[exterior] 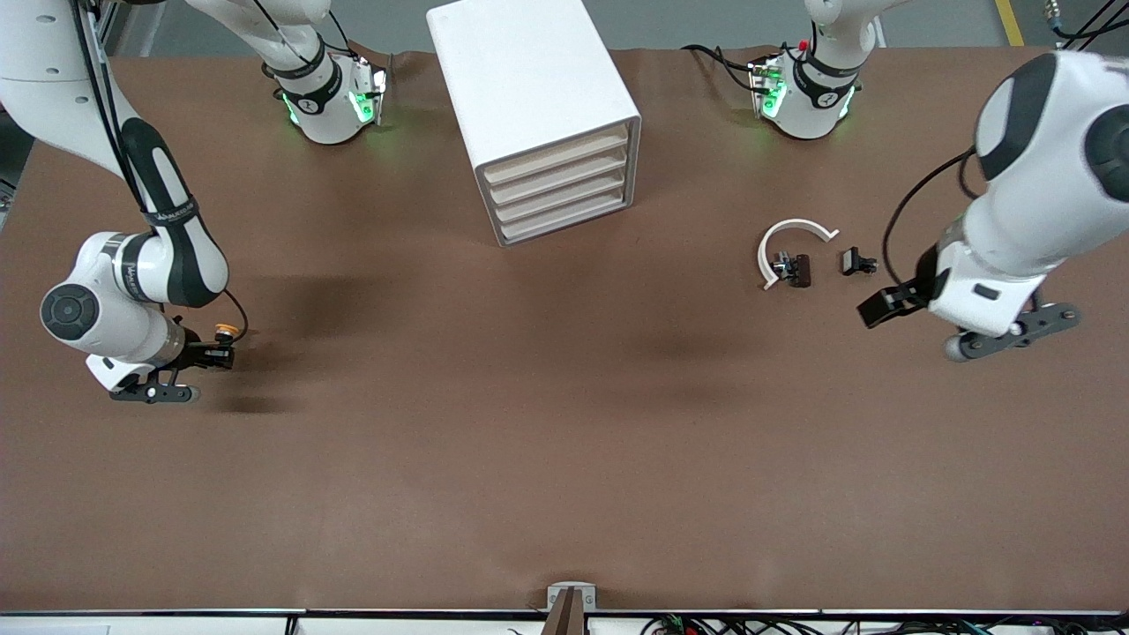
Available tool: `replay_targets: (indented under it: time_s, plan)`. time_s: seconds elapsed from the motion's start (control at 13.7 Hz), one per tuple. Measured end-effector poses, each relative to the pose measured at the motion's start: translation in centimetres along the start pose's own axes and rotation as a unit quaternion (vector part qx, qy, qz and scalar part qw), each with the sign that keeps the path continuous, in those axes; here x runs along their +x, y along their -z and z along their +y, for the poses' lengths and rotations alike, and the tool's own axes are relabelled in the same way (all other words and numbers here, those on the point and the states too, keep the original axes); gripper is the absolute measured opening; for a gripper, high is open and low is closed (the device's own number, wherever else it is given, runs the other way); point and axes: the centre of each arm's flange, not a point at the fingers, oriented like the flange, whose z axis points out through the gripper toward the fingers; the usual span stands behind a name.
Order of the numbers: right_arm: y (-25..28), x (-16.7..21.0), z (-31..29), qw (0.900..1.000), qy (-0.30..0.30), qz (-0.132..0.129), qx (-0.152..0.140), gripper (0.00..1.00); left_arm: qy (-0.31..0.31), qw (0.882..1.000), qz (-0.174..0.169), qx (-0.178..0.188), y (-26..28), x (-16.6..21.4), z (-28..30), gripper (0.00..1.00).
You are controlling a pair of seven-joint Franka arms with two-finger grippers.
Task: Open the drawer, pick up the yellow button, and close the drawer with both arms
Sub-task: 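Lower the button with the right gripper while the left gripper returns, then release the orange-capped button onto the table beside the orange housing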
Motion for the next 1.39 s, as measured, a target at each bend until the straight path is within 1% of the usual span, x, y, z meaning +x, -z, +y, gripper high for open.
replay_targets:
  time_s: [0.22, 0.29, 0.44, 0.58, 0.66, 0.88, 0.95, 1.02, 1.1, 1.39]
  plan:
    - [-0.8, 0.3, -0.3, 1.0, 0.002, 0.012, 0.001, 0.41, -0.037, 0.999, 0.02, -0.002, 3.3, -0.4, -2.1, 1.0]
    - [-1.2, 0.3, -0.3, 1.0, 0.002, 0.014, 0.001, 0.41, -0.047, 0.999, 0.021, -0.008, 4.4, -0.8, -2.8, 1.0]
    - [-1.6, 0.4, -0.4, 1.0, 0.003, 0.014, 0.002, 0.41, -0.063, 0.998, 0.016, -0.016, 6.3, -1.7, -4.8, 1.0]
    - [-1.6, 0.4, -0.4, 1.0, 0.003, 0.014, 0.002, 0.41, -0.075, 0.997, 0.009, -0.014, 8.1, -3.0, -6.4, 1.0]
    - [-1.6, 0.4, -0.4, 1.0, 0.003, 0.014, 0.002, 0.46, -0.079, 0.997, 0.009, -0.013, 8.9, -3.8, -6.7, 1.0]
    - [-1.5, 0.4, -0.4, 1.0, 0.003, 0.014, 0.002, 0.74, -0.102, 0.995, 0.012, -0.008, 10.4, -6.6, -5.9, 1.0]
    - [-1.6, 0.4, -0.5, 1.0, 0.003, 0.012, 0.002, 0.85, -0.107, 0.994, 0.012, -0.007, 10.6, -7.5, -5.7, 1.0]
    - [-1.6, 0.4, -0.5, 1.0, 0.004, 0.008, 0.002, 0.94, -0.109, 0.994, 0.012, -0.005, 10.7, -8.2, -5.8, 1.0]
    - [-1.4, 0.3, -0.6, 1.0, 0.004, 0.002, 0.003, 1.0, -0.112, 0.994, 0.011, -0.004, 10.6, -8.9, -5.9, 1.0]
    - [1.9, 0.4, -1.5, 1.0, 0.006, -0.018, 0.009, 1.0, -0.13, 0.991, 0.003, -0.001, 9.9, -9.3, -6.9, 1.0]
